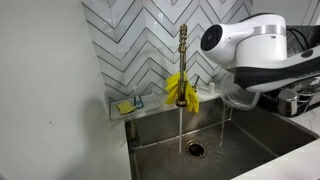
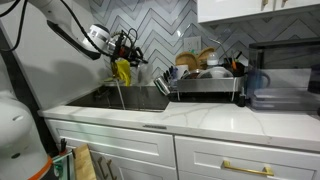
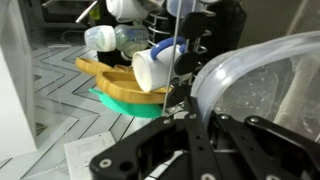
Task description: Turn the faucet on then rinse the container under it then close the the faucet
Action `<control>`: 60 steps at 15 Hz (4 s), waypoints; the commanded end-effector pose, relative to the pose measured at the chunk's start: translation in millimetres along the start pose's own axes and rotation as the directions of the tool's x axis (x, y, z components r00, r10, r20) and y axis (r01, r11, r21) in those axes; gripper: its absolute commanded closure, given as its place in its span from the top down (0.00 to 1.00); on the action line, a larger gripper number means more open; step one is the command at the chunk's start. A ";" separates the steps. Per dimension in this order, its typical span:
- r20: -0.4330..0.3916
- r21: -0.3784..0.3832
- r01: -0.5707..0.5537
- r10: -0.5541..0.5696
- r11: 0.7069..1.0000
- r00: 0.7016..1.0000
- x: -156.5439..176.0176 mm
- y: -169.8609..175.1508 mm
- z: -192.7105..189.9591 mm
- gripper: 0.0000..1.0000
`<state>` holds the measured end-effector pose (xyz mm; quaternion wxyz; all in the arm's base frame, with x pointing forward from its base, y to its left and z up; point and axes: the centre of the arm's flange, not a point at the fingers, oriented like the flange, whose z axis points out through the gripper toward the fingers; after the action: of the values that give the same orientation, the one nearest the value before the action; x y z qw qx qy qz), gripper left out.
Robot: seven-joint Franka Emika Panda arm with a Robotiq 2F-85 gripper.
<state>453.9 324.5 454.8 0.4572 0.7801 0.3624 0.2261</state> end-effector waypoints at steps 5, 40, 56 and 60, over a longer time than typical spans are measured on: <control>-0.011 -0.294 0.023 -0.027 0.955 1.000 7.9 -4.8 -12.4 0.01; 0.576 0.502 -0.698 0.404 0.511 0.711 -142.7 88.5 66.5 0.05; 0.550 0.557 -0.599 0.285 0.575 0.785 -252.5 131.6 102.9 0.01; 0.503 0.609 -0.590 0.317 0.530 0.804 -301.2 149.2 128.3 0.01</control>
<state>422.1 9.3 523.5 0.0998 0.9896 0.1027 0.0158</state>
